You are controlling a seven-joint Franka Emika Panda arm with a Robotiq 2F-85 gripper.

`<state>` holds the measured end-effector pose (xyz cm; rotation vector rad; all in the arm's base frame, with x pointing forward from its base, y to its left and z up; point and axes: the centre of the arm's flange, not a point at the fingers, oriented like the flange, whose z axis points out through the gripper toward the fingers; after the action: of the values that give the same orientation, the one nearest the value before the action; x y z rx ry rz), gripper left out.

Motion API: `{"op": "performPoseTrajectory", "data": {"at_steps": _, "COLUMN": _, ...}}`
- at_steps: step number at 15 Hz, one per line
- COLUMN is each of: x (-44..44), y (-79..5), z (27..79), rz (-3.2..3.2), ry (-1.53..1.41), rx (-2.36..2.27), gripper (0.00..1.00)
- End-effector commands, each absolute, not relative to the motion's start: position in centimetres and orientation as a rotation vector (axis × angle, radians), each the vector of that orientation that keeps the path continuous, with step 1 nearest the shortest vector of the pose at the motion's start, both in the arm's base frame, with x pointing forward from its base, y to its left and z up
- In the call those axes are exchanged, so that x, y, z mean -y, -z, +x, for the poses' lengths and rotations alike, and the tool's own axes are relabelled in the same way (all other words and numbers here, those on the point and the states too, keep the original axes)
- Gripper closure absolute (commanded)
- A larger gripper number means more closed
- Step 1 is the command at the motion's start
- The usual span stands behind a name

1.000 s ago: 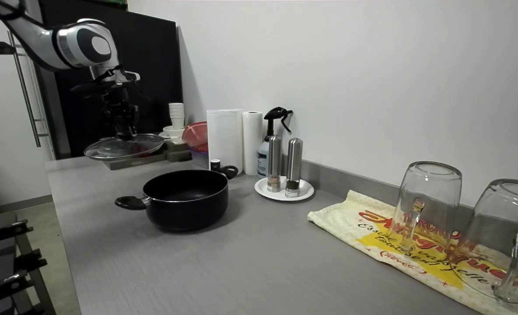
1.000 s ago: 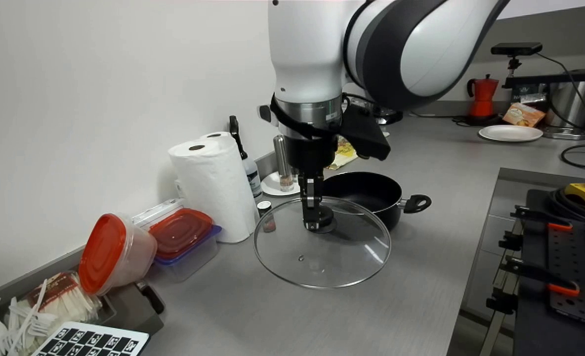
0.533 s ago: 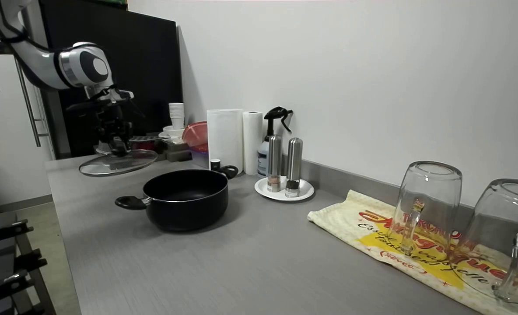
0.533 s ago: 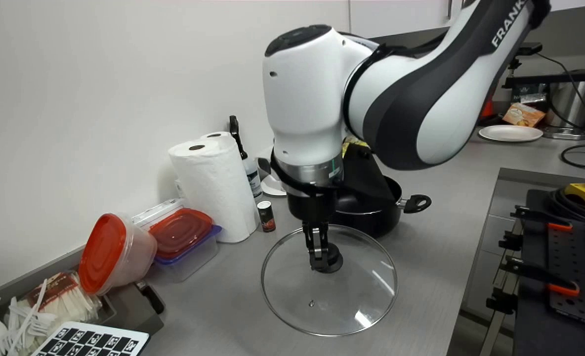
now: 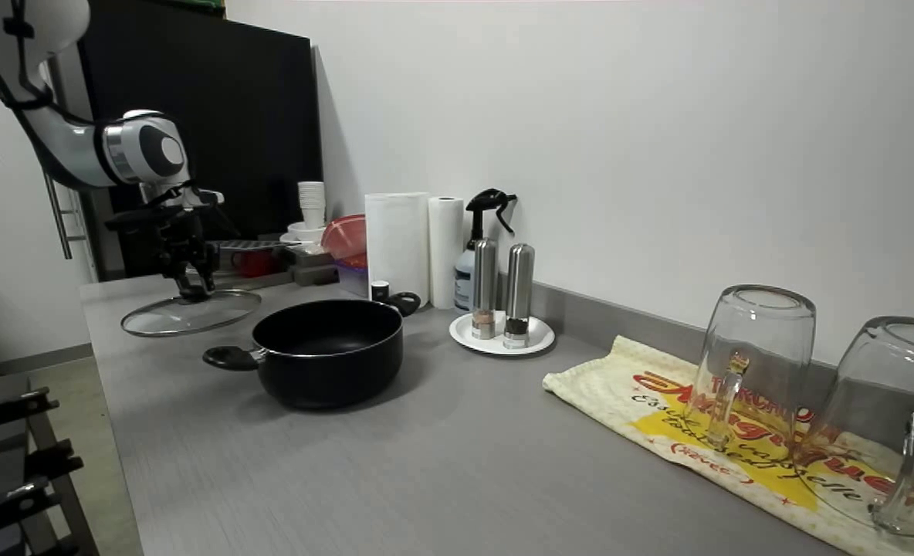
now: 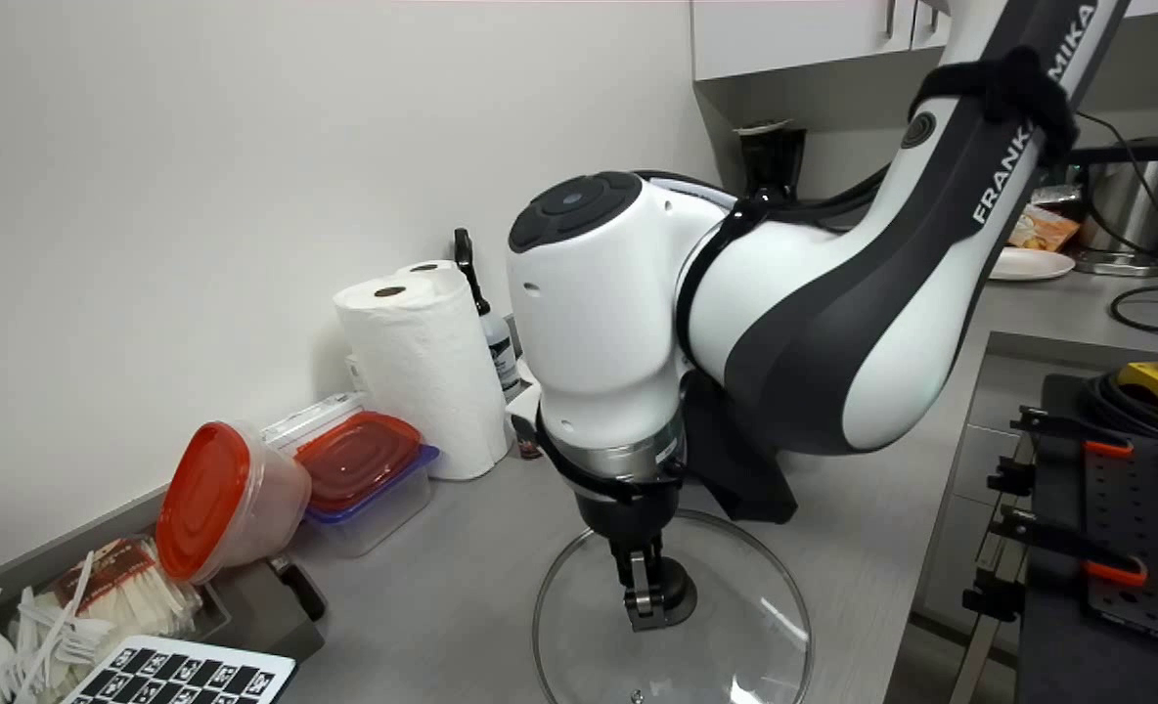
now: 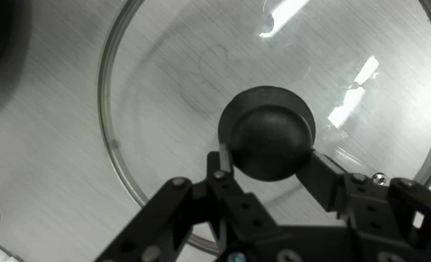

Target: Uncover the pot and put the lid on the counter

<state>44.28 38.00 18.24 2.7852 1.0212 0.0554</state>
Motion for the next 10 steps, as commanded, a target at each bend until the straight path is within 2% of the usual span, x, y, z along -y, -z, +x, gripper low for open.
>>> {"op": "performPoseTrajectory", "data": {"at_steps": 1, "x": -39.9, "y": -17.7, "z": 44.4, "rz": 2.785, "ry": -0.084, "rx": -0.989, "gripper": 0.77}}
{"op": "performPoseTrajectory", "data": {"at_steps": 10, "x": -40.3, "y": -15.3, "z": 44.4, "rz": 2.773, "ry": -0.067, "rx": -0.93, "gripper": 0.77}}
